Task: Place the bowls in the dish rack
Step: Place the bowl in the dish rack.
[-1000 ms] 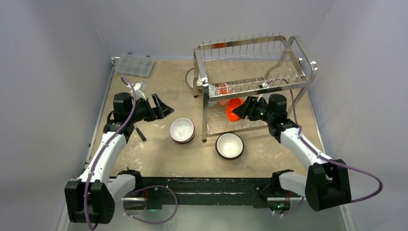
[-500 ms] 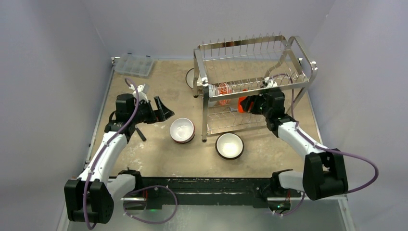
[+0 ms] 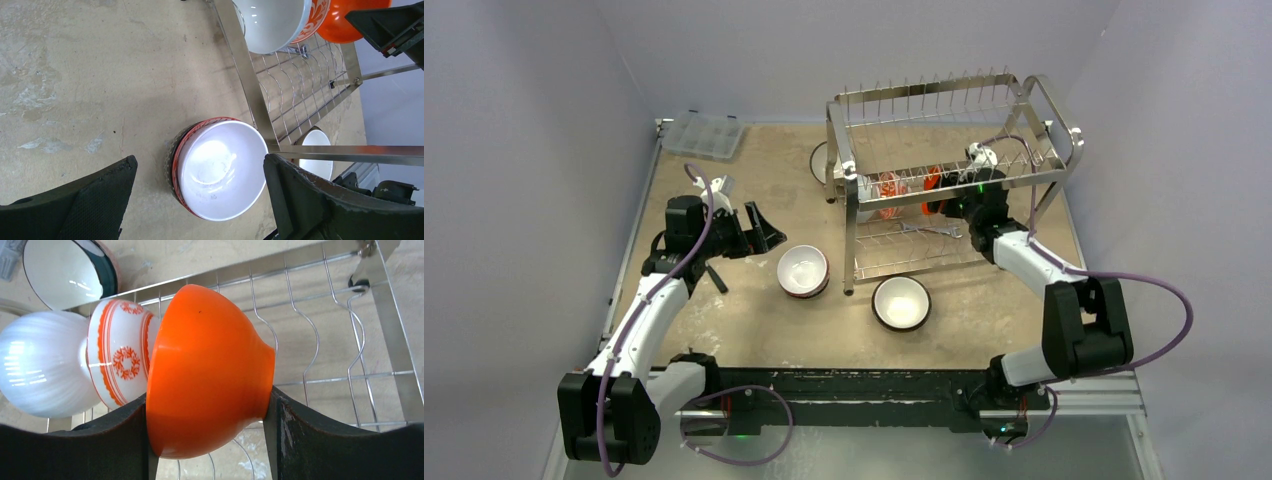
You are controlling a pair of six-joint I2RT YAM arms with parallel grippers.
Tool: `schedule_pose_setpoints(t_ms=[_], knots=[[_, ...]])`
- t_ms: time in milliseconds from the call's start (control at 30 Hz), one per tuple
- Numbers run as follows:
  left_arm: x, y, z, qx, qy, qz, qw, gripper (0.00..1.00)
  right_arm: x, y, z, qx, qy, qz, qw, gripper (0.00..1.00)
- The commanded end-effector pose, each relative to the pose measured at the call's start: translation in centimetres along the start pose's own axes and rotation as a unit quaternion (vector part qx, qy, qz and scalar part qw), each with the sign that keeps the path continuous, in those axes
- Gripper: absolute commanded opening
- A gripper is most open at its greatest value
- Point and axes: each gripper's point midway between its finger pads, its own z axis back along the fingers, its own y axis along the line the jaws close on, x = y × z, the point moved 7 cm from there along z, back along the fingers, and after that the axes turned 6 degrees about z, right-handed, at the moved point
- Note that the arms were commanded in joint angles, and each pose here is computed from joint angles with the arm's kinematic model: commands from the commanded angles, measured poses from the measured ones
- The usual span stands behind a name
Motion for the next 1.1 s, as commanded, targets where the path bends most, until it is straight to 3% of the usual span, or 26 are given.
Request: schedule_pose_setpoints(t_ms=[0,233,1067], knots=[[0.3,-0.2,0.0,-0.006,-0.009,-0.020,1.000,0.95,4.6,0.4,-0.7,0.004,-0.074,0.039,0.997,0.00],[0.2,-0.1,-0.1,-0.005,-0.007,-0.020,1.000,0.95,5.2,-0.1,-2.3,-0.005,-0.076,0.074,0.994,0.00],[0.3,-0.2,0.0,-0.007,-0.004,-0.025,1.000,0.94,1.7,0.4,-6.8,-0.003,0.039,0.159,0.987,0.00]])
